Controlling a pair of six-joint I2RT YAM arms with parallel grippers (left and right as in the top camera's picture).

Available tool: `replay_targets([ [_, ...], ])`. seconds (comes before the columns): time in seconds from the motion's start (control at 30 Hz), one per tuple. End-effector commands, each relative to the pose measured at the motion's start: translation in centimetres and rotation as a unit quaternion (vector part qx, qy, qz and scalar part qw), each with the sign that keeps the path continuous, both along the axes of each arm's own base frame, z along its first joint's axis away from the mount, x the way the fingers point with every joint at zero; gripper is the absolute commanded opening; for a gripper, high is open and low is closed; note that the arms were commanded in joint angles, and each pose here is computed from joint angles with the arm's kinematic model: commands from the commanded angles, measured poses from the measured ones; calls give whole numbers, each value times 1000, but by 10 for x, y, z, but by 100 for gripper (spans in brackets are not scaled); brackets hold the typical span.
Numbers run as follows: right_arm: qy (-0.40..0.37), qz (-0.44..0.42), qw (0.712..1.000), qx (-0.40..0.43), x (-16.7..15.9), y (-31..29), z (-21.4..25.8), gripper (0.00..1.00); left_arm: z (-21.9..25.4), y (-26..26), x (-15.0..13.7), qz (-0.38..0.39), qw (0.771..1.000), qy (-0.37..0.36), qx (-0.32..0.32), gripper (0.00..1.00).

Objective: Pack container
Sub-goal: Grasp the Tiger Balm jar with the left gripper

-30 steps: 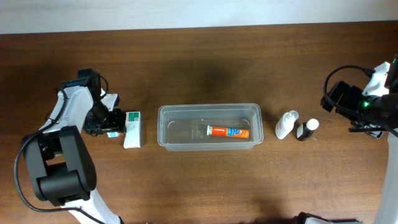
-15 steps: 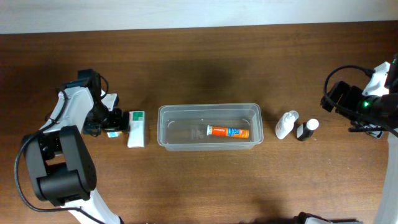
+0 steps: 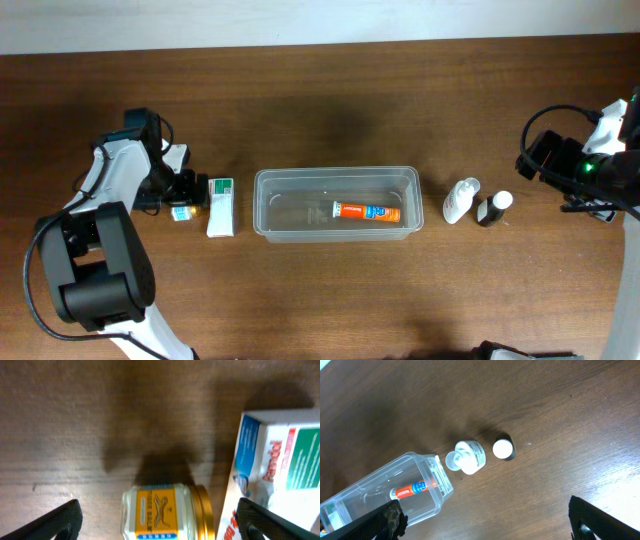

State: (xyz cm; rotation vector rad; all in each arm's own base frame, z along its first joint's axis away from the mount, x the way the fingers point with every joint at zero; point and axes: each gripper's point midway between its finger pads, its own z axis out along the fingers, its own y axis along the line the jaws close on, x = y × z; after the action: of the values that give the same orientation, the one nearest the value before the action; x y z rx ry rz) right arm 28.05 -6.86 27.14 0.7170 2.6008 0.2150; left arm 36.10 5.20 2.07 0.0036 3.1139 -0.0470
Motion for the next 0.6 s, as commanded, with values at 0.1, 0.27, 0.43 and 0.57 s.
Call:
replay_targets([
  [0.1, -12, 1, 1000, 1, 1, 0, 7, 98, -3, -14, 6, -25, 999, -14, -40, 84],
  [0.27, -12, 1, 1000, 1, 1, 0, 7, 98, -9, -15, -3, -17, 999, -1, -43, 74],
  [0.43, -12, 1, 1000, 1, 1, 0, 7, 98, -19, -16, -17, -3, 999, 20, -42, 70],
  [0.57, -12, 1, 1000, 1, 1, 0, 7, 98, -19, -15, -18, -3, 999, 21, -41, 66],
])
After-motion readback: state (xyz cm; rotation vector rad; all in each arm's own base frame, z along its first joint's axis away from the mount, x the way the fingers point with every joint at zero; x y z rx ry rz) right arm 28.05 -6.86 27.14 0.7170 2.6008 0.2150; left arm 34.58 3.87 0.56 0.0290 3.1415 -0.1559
